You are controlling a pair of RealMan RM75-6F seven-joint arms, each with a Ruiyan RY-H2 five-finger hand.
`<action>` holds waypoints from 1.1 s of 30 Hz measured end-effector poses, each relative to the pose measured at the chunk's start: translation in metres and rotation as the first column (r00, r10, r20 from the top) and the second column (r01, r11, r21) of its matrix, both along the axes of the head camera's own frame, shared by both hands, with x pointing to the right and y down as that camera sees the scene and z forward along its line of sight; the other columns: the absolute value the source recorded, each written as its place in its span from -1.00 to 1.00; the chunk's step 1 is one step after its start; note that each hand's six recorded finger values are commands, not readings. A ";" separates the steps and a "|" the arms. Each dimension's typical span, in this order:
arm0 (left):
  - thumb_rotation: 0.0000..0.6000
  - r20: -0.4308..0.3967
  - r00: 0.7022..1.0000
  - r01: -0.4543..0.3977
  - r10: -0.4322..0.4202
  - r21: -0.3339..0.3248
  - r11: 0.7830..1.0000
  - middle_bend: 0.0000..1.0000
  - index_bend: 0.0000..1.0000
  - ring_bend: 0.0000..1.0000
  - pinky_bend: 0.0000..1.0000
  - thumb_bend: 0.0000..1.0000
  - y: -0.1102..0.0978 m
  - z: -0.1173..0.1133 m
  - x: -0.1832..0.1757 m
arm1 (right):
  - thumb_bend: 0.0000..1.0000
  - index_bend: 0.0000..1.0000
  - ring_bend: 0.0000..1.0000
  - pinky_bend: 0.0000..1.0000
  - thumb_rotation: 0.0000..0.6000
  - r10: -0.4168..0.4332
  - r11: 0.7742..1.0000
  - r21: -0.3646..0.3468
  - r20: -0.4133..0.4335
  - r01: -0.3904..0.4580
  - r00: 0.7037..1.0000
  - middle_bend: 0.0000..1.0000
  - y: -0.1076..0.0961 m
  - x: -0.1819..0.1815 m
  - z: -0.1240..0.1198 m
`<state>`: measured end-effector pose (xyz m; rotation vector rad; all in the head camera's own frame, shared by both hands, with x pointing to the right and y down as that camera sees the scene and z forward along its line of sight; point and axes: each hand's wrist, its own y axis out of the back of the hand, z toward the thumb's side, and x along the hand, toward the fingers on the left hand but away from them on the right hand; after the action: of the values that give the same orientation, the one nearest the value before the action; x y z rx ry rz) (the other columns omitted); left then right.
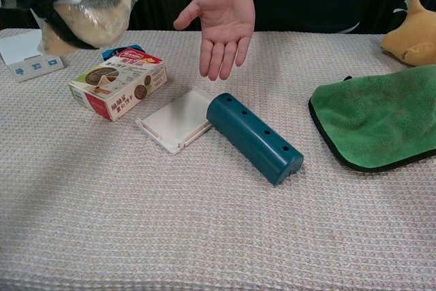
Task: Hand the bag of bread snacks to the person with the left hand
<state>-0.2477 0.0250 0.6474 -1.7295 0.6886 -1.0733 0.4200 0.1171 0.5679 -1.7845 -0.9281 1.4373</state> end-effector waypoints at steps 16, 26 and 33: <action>1.00 -0.183 0.978 -0.093 0.100 0.045 0.995 0.53 0.55 0.30 0.49 -0.23 0.003 -0.022 0.118 | 0.00 -1.00 -1.00 -0.92 1.00 0.076 0.996 0.039 0.010 -0.076 0.997 -0.99 0.013 0.034 -0.018; 1.00 -0.122 0.988 -0.086 0.098 0.099 0.991 0.40 0.40 0.17 0.37 -0.23 -0.013 0.006 0.151 | 0.00 -1.00 -1.00 -0.92 1.00 0.089 0.996 0.032 0.008 -0.089 0.996 -0.99 0.010 0.040 -0.011; 1.00 -0.097 0.989 -0.108 0.112 0.049 0.993 -0.65 -0.72 -0.66 -0.36 -0.57 -0.011 0.024 0.155 | -0.01 -1.00 -1.00 -0.92 1.00 0.087 0.996 0.036 0.010 -0.087 0.996 -0.99 0.009 0.040 -0.012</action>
<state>-0.0925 0.0139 0.6714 -1.7713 0.6656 -0.8944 0.4597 0.1258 0.5561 -1.7445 -1.0417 1.4583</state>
